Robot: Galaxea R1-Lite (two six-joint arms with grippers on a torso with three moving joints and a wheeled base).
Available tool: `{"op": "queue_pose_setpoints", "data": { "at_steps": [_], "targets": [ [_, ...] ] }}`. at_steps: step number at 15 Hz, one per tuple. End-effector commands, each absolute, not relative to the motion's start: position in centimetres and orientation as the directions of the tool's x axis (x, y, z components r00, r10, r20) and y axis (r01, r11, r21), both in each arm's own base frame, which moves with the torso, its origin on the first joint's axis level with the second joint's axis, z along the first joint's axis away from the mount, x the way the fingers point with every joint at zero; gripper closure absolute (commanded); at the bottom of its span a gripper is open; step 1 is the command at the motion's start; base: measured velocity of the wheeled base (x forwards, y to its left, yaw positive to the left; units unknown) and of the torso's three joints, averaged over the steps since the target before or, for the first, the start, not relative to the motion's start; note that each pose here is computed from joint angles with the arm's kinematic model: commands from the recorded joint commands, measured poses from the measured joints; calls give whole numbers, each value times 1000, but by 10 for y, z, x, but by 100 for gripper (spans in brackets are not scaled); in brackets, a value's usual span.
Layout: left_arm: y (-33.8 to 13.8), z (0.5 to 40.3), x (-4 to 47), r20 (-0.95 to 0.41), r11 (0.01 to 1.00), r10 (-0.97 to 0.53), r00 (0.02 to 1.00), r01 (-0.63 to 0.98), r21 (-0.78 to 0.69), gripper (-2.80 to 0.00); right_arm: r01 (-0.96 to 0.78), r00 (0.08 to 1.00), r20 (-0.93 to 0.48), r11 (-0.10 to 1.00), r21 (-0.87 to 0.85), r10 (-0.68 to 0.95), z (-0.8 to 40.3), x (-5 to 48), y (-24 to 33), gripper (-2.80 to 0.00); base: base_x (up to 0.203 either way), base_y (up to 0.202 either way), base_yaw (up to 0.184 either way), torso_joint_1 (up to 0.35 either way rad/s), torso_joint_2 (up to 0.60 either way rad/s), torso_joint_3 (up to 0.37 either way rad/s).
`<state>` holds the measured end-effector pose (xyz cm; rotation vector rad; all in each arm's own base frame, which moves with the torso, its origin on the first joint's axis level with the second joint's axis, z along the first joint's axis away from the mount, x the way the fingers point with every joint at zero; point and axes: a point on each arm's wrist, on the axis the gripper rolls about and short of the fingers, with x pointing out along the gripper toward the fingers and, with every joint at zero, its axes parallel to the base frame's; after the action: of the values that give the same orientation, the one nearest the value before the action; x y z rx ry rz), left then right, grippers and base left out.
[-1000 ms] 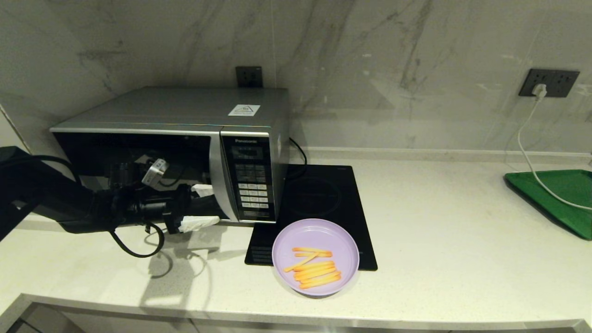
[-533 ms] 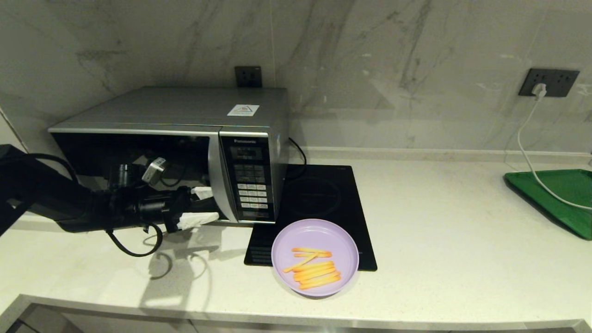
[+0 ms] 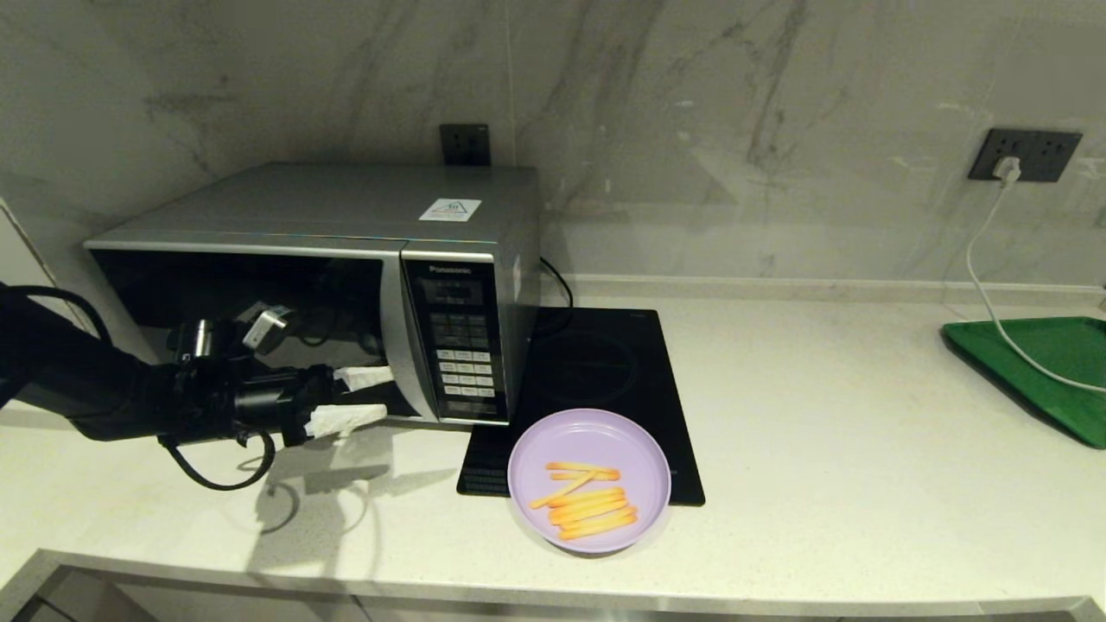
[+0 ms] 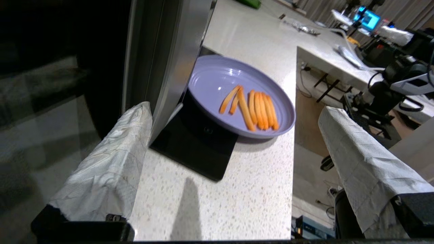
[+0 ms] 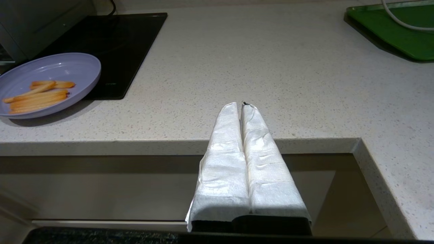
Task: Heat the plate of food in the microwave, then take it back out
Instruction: Open the microwave oven
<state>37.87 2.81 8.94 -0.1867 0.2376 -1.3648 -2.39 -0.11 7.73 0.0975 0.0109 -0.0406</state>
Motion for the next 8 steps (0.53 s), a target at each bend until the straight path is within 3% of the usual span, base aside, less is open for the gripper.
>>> {"op": "queue_pose_setpoints", "data": {
  "at_steps": [1, 8],
  "targets": [
    [28, 85, 381, -67, 202, -979, 191, 943, -266, -280, 41, 999, -12, 994, 97, -40, 77, -24, -1, 0, 0, 0, 0, 0, 0, 0],
    [24, 76, 412, -92, 223, -972, 215, 971, -83, -280, 41, 999, -13, 994, 97, -40, 77, -24, -1, 0, 0, 0, 0, 0, 0, 0]
  ]
}}
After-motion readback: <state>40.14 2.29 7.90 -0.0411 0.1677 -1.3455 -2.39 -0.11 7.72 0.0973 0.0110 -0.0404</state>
